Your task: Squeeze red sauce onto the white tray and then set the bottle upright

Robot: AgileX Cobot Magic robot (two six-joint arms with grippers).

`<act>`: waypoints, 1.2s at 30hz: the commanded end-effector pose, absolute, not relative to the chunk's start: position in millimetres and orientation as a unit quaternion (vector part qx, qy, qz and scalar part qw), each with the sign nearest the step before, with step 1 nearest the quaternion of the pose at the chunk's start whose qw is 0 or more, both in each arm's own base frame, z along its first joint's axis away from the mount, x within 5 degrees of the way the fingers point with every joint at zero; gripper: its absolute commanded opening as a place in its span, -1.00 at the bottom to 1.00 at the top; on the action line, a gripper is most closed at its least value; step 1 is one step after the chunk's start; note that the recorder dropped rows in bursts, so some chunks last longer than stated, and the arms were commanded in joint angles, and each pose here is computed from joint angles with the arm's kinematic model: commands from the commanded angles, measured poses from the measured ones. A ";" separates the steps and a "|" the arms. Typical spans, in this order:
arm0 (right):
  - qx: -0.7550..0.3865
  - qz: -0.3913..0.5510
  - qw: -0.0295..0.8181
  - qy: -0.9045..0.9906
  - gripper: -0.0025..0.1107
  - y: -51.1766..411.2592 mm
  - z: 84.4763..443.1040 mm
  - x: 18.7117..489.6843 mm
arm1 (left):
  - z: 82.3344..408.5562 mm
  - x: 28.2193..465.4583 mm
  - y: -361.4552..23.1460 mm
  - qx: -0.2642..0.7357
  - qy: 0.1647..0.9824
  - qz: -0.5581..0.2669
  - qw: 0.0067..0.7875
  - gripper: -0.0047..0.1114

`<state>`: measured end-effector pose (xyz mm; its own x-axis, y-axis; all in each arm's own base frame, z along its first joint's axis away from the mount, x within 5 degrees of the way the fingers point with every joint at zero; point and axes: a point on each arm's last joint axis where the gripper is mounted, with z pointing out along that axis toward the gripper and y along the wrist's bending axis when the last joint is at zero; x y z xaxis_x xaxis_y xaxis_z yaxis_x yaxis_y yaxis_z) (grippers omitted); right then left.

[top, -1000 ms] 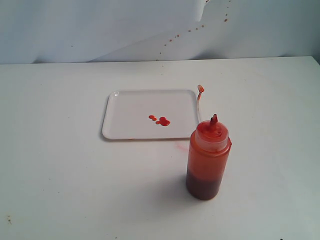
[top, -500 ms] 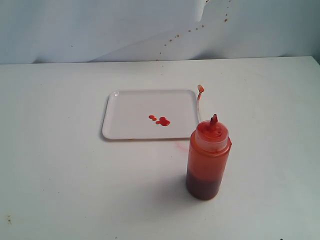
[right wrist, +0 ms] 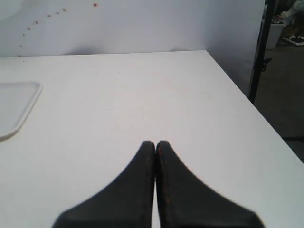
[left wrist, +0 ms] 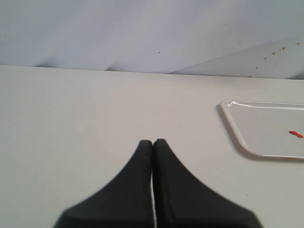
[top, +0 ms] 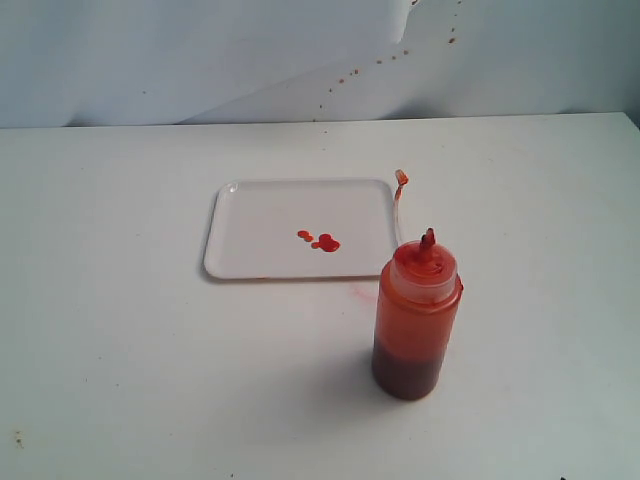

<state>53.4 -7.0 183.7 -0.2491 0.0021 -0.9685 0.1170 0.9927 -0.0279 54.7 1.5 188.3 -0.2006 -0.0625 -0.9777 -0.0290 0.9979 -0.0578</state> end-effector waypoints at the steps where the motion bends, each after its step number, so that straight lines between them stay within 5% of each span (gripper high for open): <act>1: 0.016 -0.039 0.612 0.789 -0.96 -4.9 182.8 53.4 | 187.4 54.7 1.7 -0.029 0.773 -0.011 0.634 -0.92; 36: 0.010 -0.034 0.613 0.790 -0.96 -4.1 182.8 53.5 | 187.4 54.7 1.7 -0.030 0.773 -0.012 0.634 -0.92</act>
<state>53.7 -4.2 183.7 -0.2492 -0.0188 -0.9683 0.0607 0.9975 -0.0350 54.7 1.5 188.3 -0.2006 -0.0625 -0.9777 -0.0290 0.9979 -0.0578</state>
